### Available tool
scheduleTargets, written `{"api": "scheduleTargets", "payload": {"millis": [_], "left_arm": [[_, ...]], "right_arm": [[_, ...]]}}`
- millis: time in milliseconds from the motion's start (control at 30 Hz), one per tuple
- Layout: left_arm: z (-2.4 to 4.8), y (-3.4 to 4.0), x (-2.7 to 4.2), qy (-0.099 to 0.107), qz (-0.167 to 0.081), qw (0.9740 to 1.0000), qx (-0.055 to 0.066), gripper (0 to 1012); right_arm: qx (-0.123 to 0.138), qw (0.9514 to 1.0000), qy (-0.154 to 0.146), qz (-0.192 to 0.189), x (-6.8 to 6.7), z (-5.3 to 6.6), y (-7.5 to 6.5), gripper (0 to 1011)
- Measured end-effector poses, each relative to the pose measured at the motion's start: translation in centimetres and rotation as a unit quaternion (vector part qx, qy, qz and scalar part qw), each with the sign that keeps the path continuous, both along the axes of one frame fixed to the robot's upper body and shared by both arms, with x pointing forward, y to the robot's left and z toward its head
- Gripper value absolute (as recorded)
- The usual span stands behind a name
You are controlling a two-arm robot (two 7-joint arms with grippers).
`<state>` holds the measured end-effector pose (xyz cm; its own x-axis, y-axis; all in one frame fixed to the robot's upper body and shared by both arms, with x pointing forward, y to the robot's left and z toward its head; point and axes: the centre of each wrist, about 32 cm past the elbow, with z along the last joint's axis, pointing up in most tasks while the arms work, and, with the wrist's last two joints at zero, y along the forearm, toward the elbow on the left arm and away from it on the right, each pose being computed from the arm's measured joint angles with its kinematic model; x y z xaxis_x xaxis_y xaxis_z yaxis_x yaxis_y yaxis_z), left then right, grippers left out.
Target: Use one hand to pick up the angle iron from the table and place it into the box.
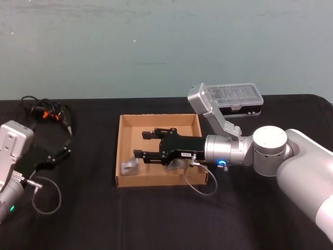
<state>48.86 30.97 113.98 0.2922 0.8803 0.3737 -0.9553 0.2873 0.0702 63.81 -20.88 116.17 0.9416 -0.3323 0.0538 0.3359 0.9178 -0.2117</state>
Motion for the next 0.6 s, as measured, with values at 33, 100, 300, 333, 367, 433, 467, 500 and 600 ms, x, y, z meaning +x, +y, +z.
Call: {"api": "scheduleTargets", "payload": {"millis": [33, 100, 300, 333, 367, 433, 467, 500, 600], "left_arm": [[0.00, 0.00, 0.00, 0.000, 0.000, 1.0000, 0.000, 1000], [0.00, 0.00, 0.00, 0.000, 0.000, 1.0000, 0.000, 1000], [0.00, 0.00, 0.00, 0.000, 0.000, 1.0000, 0.000, 1000], [0.00, 0.00, 0.00, 0.000, 0.000, 1.0000, 0.000, 1000], [0.00, 0.00, 0.00, 0.000, 0.000, 1.0000, 0.000, 1000], [0.00, 0.00, 0.00, 0.000, 0.000, 1.0000, 0.000, 1000], [0.00, 0.00, 0.00, 0.000, 0.000, 1.0000, 0.000, 1000], [0.00, 0.00, 0.00, 0.000, 0.000, 1.0000, 0.000, 1000], [0.00, 0.00, 0.00, 0.000, 0.000, 1.0000, 0.000, 1000]], "right_arm": [[0.000, 1.0000, 0.000, 0.000, 0.00, 0.00, 0.00, 716], [0.000, 1.0000, 0.000, 0.000, 0.00, 0.00, -0.01, 798], [0.000, 1.0000, 0.000, 0.000, 0.00, 0.01, -0.02, 946], [0.000, 1.0000, 0.000, 0.000, 0.00, 0.01, -0.02, 966], [0.000, 1.0000, 0.000, 0.000, 0.00, 0.01, -0.02, 981], [0.000, 1.0000, 0.000, 0.000, 0.00, 0.01, -0.02, 1000], [0.000, 1.0000, 0.000, 0.000, 0.00, 0.01, -0.02, 1000], [0.000, 1.0000, 0.000, 0.000, 0.00, 0.01, -0.02, 1000], [0.000, 1.0000, 0.000, 0.000, 0.00, 0.01, -0.02, 1000]]}}
